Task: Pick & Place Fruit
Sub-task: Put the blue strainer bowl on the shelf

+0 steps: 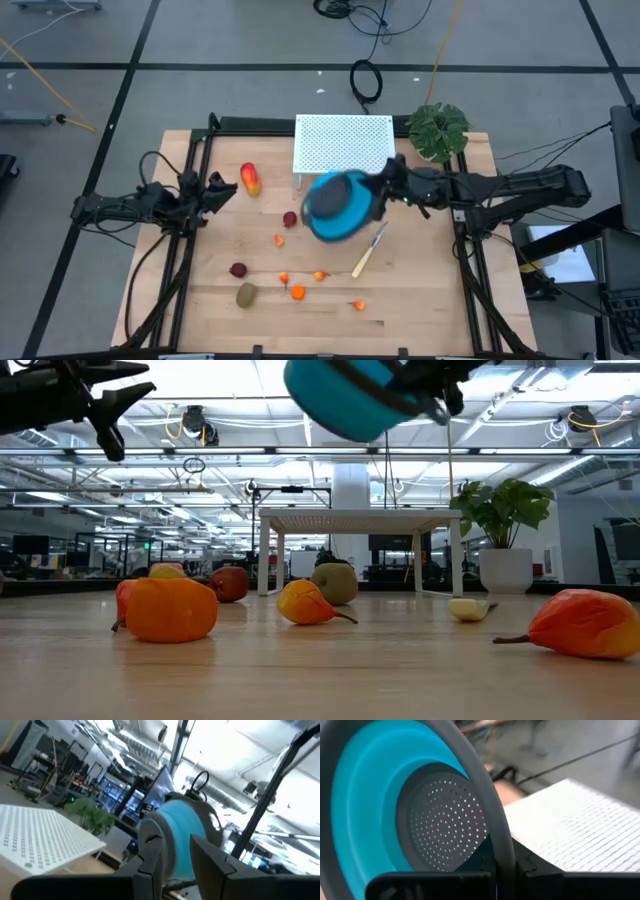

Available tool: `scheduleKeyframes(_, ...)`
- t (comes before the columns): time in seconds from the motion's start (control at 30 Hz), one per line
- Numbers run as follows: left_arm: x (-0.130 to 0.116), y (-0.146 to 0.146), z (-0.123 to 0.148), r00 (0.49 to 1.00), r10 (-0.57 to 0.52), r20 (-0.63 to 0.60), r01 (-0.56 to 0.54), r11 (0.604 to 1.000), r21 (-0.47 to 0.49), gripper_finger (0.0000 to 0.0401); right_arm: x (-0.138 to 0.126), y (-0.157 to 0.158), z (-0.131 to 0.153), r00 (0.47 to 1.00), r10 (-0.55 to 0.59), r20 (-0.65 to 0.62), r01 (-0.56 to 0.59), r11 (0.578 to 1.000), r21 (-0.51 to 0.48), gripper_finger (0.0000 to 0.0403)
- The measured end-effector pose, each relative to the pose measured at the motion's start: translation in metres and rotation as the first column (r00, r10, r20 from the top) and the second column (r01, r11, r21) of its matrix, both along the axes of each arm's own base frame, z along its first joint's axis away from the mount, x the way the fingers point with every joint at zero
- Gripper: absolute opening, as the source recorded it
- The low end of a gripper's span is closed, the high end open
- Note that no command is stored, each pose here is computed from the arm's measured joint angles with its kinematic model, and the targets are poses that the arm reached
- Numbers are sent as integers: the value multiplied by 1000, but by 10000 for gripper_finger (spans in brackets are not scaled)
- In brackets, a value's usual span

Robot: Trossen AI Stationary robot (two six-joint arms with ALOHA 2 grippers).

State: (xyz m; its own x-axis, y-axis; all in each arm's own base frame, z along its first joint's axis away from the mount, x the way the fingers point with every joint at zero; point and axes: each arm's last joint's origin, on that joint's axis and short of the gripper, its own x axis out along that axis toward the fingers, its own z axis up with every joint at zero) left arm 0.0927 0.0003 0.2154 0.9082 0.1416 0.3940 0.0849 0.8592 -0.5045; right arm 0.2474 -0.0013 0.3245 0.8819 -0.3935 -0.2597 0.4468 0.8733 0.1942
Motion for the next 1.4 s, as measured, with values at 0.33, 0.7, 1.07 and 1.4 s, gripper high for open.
scheduleKeyframes(0.33,-1,1,3,996,82,23,-83,993,78,93,28,-10,4,938,-280,203,302,949,-88,0)
scheduleKeyframes(0.7,21,1,29,979,198,-49,-181,953,245,93,51,-19,4,813,-464,353,542,824,-165,0)
scheduleKeyframes(1.07,82,0,75,916,361,-173,-227,825,517,93,46,-42,12,759,-513,400,617,764,-191,0)
scheduleKeyframes(1.4,143,21,103,819,528,-225,-339,761,553,178,40,-45,25,750,-495,439,642,705,-302,0)
